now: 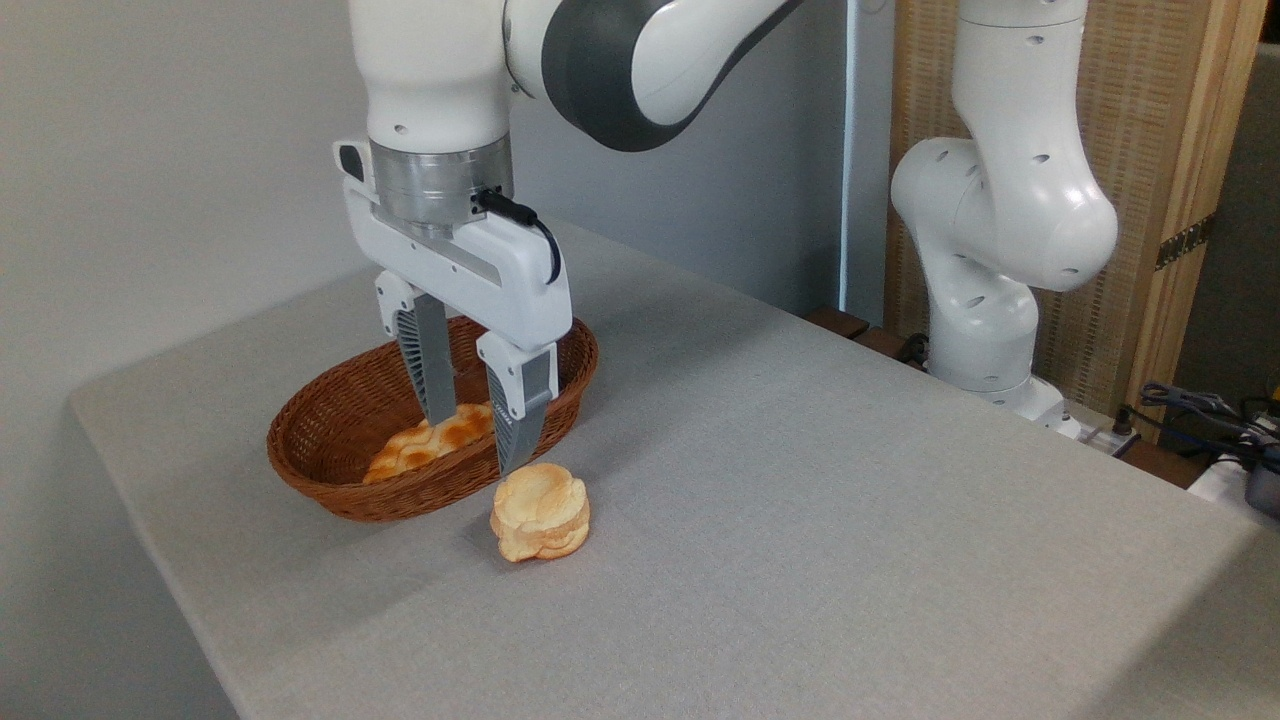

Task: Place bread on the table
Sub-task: 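Open the gripper, release the roll, and raise the gripper away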

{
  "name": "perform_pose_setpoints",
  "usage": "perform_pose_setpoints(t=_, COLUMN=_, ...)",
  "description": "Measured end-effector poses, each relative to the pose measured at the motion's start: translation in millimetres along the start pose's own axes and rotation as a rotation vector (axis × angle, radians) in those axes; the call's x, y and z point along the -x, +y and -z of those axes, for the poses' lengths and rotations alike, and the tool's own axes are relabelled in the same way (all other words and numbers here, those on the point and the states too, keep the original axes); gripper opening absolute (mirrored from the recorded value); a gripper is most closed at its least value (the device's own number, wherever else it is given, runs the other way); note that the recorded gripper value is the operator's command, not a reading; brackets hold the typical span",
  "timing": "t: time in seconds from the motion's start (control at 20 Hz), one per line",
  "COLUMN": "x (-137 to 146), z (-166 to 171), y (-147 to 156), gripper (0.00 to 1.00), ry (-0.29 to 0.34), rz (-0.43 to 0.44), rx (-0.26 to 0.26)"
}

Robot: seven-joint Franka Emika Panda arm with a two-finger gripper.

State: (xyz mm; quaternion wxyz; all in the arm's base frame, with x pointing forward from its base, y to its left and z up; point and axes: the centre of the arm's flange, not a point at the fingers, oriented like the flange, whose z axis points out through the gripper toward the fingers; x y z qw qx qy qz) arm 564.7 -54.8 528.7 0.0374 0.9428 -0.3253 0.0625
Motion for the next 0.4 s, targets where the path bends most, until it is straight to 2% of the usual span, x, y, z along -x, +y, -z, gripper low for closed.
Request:
perform_pose_setpoints(t=0.2, x=4, z=0, y=-5, gripper=1.00, ry=-0.009, rz=-0.060, rx=-0.001)
perform_pose_setpoints(t=0.4, x=9, z=0, y=-13, gripper=1.00, ry=-0.032, rz=-0.106, rx=-0.028)
